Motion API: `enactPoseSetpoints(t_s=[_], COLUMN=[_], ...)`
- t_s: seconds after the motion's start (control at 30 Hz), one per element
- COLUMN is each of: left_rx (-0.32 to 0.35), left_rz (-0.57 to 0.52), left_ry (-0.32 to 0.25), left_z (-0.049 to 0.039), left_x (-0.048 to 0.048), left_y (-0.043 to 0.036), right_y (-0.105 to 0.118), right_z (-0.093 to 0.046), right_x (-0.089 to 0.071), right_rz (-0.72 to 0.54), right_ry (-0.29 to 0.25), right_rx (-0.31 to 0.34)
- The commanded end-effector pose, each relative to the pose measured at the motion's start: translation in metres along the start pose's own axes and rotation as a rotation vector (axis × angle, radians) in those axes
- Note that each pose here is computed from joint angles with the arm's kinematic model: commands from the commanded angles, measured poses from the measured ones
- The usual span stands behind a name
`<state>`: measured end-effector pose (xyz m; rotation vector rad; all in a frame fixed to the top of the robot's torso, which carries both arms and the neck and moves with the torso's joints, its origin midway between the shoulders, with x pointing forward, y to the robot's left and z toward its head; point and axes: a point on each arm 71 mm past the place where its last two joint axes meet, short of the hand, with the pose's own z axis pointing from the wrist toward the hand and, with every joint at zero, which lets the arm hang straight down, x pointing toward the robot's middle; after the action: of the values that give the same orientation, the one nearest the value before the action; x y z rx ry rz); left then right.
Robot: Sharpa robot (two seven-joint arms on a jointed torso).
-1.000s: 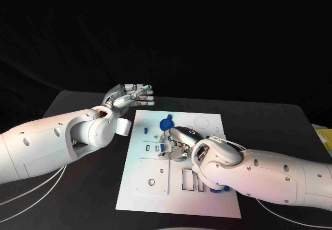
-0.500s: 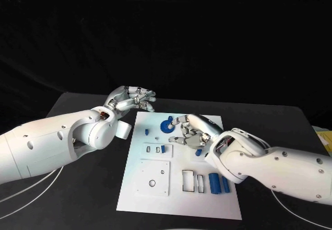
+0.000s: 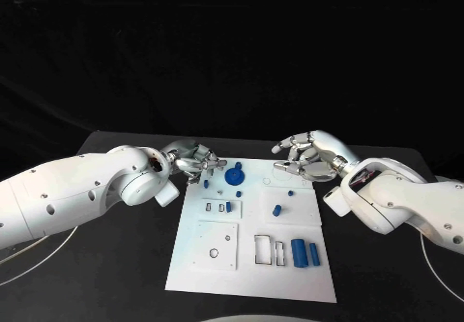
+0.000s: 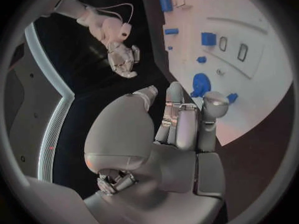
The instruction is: Assemble the parts on the task board
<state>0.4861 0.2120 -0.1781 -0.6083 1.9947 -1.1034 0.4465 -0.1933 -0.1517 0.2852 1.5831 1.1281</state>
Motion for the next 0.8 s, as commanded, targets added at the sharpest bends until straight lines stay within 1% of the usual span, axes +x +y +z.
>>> enactPoseSetpoints(t_s=[0.03, 0.1, 0.17, 0.43, 0.63, 0.8], left_rx=[-0.211, -0.241, -0.260, -0.287, -0.298, -0.308], left_rz=[0.278, 0.328, 0.374, 0.489, 0.543, 0.578], left_ry=[0.065, 0.064, 0.065, 0.088, 0.103, 0.132], left_z=[0.0003, 0.0014, 0.0038, 0.0168, 0.0252, 0.0308], left_x=[0.0055, 0.0058, 0.0064, 0.0158, 0.0218, 0.0279], left_y=[0.0069, 0.0045, 0.0003, -0.0122, -0.0182, -0.0212], right_y=[-0.006, -0.009, -0.011, -0.019, -0.022, -0.024], right_z=[-0.003, -0.005, -0.006, -0.007, -0.006, -0.006], right_x=[-0.005, -0.009, -0.012, -0.022, -0.024, -0.024], right_rz=[0.114, 0.113, 0.105, 0.062, 0.047, 0.031], right_ry=[0.013, 0.002, -0.008, -0.058, -0.076, -0.085], right_rx=[0.044, 0.057, 0.068, 0.108, 0.128, 0.145])
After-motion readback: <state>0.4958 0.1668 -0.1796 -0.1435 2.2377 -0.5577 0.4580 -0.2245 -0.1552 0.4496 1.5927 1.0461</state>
